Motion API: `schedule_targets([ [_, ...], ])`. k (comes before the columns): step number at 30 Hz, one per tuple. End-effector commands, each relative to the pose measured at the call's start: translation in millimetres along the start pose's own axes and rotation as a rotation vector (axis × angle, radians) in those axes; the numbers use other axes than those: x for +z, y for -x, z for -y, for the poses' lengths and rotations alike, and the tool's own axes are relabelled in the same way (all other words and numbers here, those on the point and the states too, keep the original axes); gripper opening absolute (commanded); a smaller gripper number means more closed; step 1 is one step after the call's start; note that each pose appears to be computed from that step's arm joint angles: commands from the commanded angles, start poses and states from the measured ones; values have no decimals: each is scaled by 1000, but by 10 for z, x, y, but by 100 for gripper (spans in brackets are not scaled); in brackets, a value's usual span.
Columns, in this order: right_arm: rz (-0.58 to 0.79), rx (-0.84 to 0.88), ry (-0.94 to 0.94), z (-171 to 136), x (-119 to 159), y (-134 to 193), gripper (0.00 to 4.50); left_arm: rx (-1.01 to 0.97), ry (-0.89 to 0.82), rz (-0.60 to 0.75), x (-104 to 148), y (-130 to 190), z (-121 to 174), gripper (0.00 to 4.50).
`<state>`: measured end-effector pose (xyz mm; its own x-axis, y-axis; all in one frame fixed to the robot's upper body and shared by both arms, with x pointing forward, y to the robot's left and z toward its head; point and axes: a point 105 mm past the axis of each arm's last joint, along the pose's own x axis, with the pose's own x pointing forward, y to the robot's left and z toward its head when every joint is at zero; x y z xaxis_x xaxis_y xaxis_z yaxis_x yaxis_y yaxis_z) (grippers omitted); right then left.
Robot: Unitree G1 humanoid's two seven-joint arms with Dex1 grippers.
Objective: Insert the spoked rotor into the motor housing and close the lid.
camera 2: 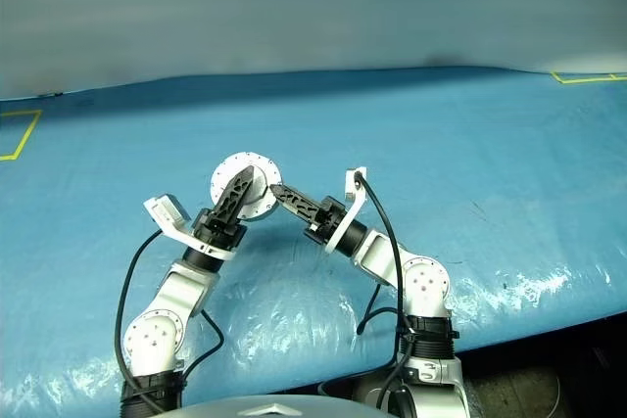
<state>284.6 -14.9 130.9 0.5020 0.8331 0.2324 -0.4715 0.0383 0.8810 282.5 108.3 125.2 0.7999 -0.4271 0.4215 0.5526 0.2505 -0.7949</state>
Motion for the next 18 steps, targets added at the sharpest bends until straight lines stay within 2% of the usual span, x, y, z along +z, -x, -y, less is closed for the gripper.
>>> schedule_targets([
  [1,6,93,37,-244,31,-46,120,26,7,-10,-47,19,-36,448],
  [4,15,83,36,-230,43,-37,120,50,-24,7,-37,18,-55,448],
  [7,20,62,47,-205,48,-29,120,41,-16,29,-22,15,-35,394],
  [10,23,54,46,-192,50,-36,120,76,-36,-4,-53,-6,-74,299],
  [18,29,46,61,-191,59,-85,120,85,-85,-9,-63,-32,-46,287],
])
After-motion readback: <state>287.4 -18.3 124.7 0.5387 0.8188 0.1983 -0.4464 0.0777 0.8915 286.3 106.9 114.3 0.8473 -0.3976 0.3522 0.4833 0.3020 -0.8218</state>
